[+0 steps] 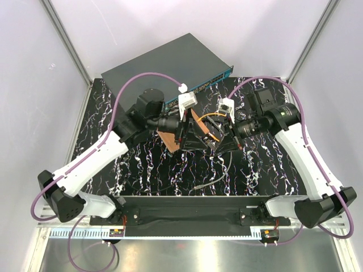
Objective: Insert the plug into the switch port
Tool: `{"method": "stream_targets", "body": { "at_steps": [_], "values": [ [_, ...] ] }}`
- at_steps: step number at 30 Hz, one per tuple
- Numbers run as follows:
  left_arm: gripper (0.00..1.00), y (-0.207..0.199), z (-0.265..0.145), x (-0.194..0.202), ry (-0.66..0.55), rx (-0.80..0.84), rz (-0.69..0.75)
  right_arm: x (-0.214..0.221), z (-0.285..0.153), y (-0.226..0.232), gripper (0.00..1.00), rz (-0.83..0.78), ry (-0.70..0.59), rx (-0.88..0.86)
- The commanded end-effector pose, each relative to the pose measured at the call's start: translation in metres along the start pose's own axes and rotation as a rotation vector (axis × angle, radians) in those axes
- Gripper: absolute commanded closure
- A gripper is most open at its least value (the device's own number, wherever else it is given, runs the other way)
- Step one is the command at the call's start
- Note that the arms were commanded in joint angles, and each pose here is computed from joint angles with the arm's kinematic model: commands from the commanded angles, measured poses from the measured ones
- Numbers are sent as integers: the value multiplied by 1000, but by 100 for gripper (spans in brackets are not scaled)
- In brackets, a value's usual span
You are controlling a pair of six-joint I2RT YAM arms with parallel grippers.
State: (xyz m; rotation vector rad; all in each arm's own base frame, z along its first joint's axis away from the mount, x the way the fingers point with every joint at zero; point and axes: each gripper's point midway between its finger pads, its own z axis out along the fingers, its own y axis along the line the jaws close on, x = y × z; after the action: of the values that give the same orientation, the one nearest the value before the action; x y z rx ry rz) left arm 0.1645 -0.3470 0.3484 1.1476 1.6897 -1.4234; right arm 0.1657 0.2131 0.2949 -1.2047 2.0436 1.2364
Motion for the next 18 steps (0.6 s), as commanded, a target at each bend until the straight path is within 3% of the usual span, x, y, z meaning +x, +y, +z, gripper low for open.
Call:
{"method": "stream_targets", "body": {
  "at_steps": [1, 14, 18],
  "values": [
    [32, -5, 7, -21, -89, 20, -46, -12, 2, 12, 100, -47, -22, -41],
    [48, -6, 19, -1, -39, 71, -111, -20, -1, 23, 99, -76, -31, -71],
    [60, -8, 20, 0, -39, 88, -124, -21, 0, 25, 99, -82, -30, -79]
  ]
}}
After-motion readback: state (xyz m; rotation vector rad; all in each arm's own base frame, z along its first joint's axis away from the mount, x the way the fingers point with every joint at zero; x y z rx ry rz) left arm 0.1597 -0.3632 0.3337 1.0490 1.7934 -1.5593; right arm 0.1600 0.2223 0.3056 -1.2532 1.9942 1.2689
